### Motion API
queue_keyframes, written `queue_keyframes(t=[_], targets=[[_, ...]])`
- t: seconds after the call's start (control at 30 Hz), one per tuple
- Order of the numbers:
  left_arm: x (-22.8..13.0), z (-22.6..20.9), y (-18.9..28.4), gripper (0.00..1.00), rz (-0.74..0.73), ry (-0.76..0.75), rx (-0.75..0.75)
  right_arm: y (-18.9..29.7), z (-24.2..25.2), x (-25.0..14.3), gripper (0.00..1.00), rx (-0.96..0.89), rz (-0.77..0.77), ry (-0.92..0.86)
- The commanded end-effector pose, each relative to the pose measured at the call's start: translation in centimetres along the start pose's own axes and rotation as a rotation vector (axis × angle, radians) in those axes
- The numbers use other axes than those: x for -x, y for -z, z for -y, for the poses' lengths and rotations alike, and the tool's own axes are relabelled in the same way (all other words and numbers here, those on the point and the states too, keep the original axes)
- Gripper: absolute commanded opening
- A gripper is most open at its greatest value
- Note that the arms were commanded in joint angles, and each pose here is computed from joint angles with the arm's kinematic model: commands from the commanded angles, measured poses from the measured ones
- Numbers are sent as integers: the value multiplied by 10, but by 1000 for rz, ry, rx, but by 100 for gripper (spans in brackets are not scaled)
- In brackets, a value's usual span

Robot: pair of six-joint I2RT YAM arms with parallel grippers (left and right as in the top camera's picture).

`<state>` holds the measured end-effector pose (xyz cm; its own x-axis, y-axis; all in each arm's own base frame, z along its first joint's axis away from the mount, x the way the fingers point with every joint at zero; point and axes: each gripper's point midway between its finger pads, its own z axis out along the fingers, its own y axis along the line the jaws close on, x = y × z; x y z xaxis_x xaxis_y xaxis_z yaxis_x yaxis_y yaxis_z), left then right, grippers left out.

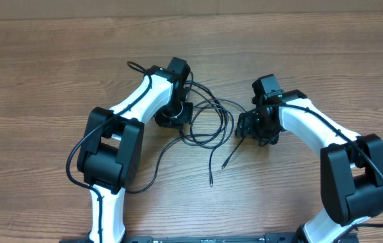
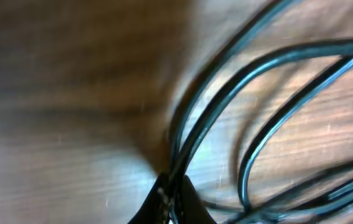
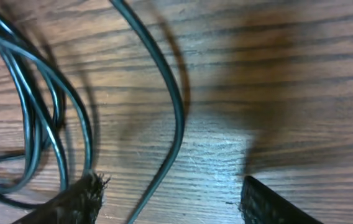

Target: Untangle cables

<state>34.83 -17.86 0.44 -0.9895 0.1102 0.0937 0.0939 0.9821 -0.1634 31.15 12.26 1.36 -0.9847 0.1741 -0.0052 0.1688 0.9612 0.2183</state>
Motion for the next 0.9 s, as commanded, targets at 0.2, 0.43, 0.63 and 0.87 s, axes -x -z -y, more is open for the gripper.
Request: queue_keyframes(t=[0.2,0.43,0.63,0.87], targets=[[24,8,100,4,189,-47,70,11,-3,8,72,11,41,31],[28,-10,158,4,380,-6,230,13,5,17,70,8,65,-16],[21,-30,212,4,544,75,344,28,-14,22,77,253,6,-91],[12,-15,248,4,658,147,210,51,-45,16,77,550,-61,-23]])
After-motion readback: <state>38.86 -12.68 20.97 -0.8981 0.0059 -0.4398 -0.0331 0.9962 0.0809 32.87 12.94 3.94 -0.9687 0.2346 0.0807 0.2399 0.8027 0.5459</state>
